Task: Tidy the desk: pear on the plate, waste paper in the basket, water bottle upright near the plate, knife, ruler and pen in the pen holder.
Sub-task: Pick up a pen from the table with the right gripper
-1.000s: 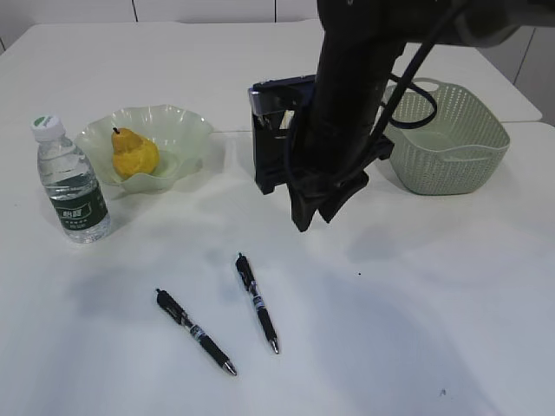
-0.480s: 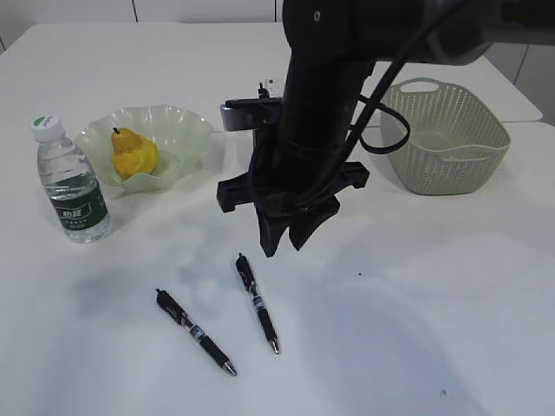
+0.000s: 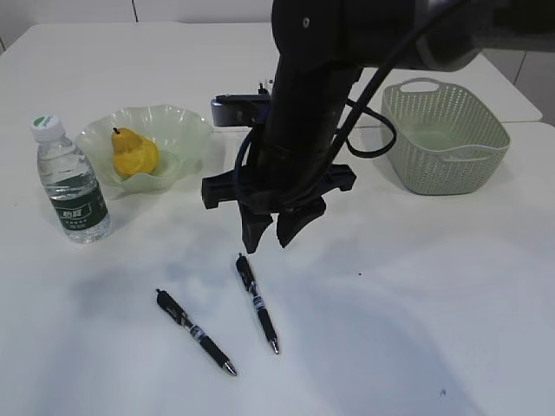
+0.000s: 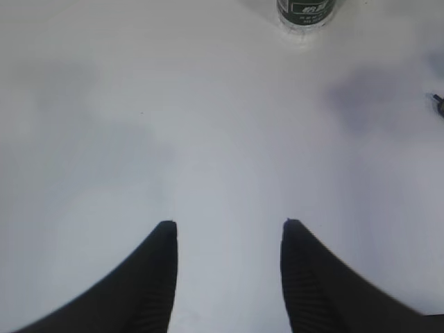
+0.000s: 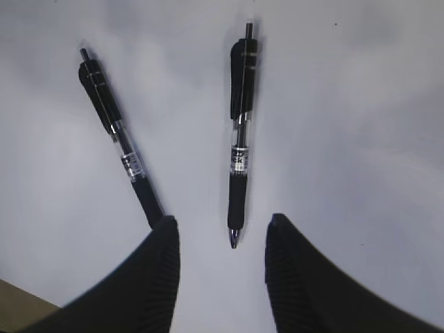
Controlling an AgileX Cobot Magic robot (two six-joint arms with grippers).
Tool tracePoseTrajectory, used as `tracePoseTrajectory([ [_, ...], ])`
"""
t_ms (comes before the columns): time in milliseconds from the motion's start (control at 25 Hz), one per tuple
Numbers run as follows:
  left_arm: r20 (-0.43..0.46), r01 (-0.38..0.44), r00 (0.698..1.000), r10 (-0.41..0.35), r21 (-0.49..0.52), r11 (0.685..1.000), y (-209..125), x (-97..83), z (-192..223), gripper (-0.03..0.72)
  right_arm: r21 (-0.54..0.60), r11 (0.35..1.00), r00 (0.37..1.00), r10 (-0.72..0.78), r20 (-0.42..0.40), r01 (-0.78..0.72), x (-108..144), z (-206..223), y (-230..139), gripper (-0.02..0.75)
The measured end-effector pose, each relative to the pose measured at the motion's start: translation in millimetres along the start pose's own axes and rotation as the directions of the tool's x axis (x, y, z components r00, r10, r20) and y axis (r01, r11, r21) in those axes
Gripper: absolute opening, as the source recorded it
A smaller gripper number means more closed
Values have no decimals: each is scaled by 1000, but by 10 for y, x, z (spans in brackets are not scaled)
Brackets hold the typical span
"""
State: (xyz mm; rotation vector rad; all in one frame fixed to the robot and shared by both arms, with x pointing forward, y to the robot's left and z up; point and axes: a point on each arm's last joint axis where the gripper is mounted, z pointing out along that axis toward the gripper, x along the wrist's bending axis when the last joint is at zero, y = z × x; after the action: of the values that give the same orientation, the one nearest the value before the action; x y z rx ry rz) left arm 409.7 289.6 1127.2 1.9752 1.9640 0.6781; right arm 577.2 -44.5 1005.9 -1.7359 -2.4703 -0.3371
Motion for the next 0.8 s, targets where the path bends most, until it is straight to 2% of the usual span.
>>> tracePoseTrajectory([
  [160,0,0,1000,0,2,1000,-2,0,0,340,34,999,1000,13,11,-13,-28,185,24,356],
  [320,-1,0,1000,0,6,1000,-6,1,0,340,44,999,999,29,-13,-28,-7,257,53,356],
  [800,-7,0,1000,0,31,1000,-28,6,0,340,-56,998,999,29,-36,-31,21,281,172,355],
])
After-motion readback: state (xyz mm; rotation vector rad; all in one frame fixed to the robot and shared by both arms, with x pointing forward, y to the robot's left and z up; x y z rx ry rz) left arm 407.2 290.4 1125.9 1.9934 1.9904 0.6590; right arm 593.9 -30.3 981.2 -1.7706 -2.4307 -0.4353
